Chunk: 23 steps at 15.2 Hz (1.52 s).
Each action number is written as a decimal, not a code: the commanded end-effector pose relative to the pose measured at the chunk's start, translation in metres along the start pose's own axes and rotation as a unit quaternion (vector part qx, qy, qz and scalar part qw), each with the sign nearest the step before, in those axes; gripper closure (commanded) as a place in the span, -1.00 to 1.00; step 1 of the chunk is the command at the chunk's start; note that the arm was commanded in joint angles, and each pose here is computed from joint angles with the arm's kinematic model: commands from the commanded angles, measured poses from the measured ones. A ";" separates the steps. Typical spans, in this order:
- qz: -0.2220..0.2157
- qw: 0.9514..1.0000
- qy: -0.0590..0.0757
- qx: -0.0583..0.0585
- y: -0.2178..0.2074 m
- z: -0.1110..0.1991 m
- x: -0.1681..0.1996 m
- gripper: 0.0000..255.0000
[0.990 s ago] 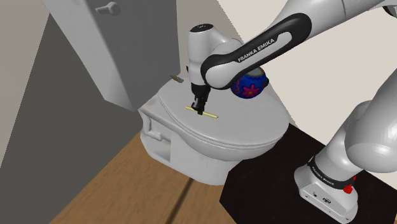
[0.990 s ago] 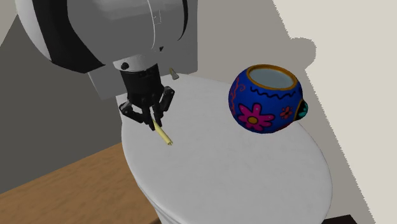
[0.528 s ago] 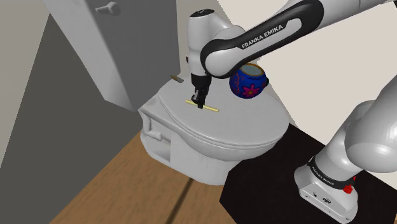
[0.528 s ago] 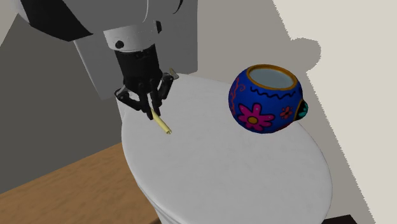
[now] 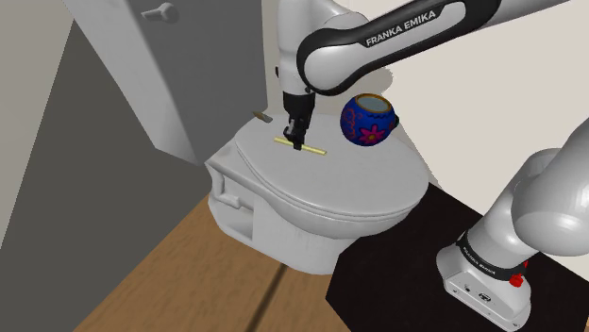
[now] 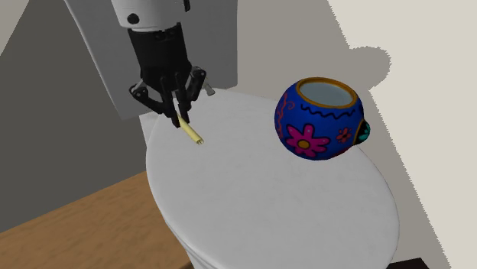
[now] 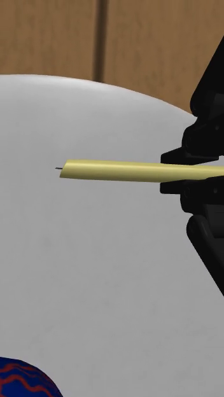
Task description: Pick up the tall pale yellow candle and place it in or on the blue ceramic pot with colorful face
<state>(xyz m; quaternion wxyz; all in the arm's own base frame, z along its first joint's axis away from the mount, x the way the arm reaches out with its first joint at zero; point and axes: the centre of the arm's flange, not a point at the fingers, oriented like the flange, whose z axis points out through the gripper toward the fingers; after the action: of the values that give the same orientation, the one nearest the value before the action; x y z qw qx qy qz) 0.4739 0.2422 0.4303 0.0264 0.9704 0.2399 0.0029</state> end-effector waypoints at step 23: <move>0.000 1.000 0.000 0.000 0.007 -0.126 -0.001 1.00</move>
<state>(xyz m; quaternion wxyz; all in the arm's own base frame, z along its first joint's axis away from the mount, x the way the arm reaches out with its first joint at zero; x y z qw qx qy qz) 0.4747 0.2414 0.5510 0.0264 0.9704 0.2399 0.0029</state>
